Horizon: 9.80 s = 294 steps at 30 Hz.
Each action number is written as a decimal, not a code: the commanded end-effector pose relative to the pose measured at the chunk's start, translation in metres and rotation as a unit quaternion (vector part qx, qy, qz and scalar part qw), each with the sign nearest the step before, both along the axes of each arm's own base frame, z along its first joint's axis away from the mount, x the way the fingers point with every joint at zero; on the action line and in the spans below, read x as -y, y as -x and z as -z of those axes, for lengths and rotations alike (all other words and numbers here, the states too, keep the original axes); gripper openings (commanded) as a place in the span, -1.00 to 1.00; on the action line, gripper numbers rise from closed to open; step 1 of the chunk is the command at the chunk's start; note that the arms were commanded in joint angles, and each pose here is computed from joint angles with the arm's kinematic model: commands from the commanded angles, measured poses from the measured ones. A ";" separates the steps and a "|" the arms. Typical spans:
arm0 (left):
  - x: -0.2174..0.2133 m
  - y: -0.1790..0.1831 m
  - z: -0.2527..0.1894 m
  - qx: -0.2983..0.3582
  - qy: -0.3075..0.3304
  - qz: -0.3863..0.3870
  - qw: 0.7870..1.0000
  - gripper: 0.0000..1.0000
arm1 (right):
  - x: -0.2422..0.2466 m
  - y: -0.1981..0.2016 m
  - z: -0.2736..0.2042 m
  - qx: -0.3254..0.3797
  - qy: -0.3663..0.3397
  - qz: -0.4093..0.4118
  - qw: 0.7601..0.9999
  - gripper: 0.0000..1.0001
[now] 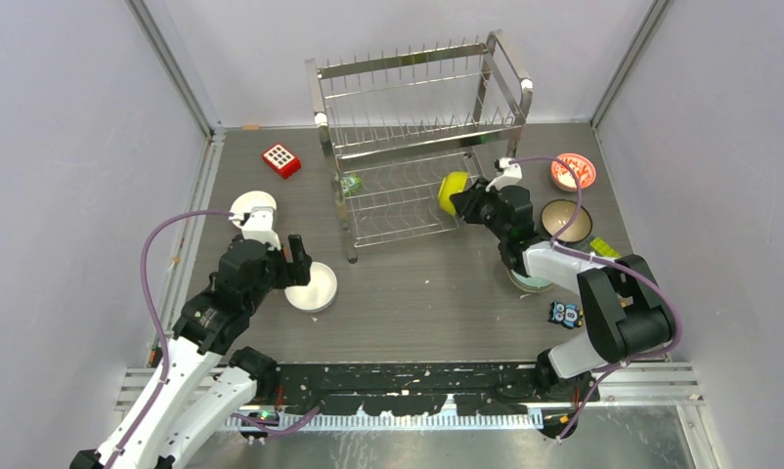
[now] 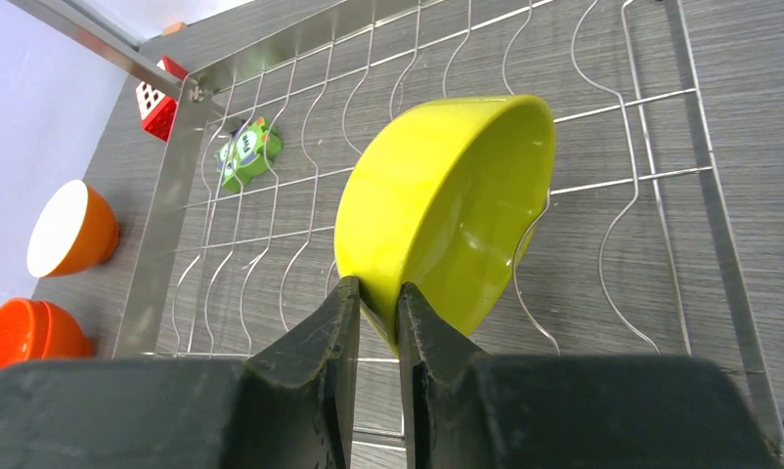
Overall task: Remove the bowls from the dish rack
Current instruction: Pick up the bowl from the dish rack, then place the bowl at the center of the board.
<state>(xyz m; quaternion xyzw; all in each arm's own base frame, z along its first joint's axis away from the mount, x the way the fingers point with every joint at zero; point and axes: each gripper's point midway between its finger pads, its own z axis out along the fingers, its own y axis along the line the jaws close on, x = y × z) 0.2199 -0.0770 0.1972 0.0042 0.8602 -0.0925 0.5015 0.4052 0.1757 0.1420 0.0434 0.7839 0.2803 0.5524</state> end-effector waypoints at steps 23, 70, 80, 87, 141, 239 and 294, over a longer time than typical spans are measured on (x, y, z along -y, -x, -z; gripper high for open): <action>0.002 -0.005 -0.008 0.023 0.004 0.002 1.000 0.59 | -0.007 -0.002 -0.056 0.086 -0.058 -0.011 0.994 -0.98; 0.000 -0.007 -0.006 0.019 -0.001 -0.006 1.000 0.58 | -0.056 0.051 -0.136 0.129 -0.211 -0.183 0.952 -0.99; -0.002 -0.008 -0.006 0.018 -0.003 -0.010 1.000 0.58 | -0.077 0.120 -0.134 0.113 -0.119 -0.243 0.956 -0.98; -0.014 -0.009 -0.014 0.030 0.003 -0.053 0.998 0.67 | -0.084 0.167 -0.130 0.101 -0.034 -0.267 0.958 -0.99; 0.165 0.057 -0.041 -0.046 0.037 0.224 0.973 0.72 | -0.109 0.298 -0.071 0.157 0.455 -0.420 0.770 -0.99; 0.121 0.033 -0.024 -0.011 0.039 0.076 0.996 -1.00 | -0.042 0.198 -0.162 -0.020 0.068 -0.057 0.996 1.00; 0.126 0.041 0.000 -0.096 0.096 -0.010 0.991 -1.00 | -0.142 0.223 -0.049 -0.122 0.198 -0.074 0.970 -0.75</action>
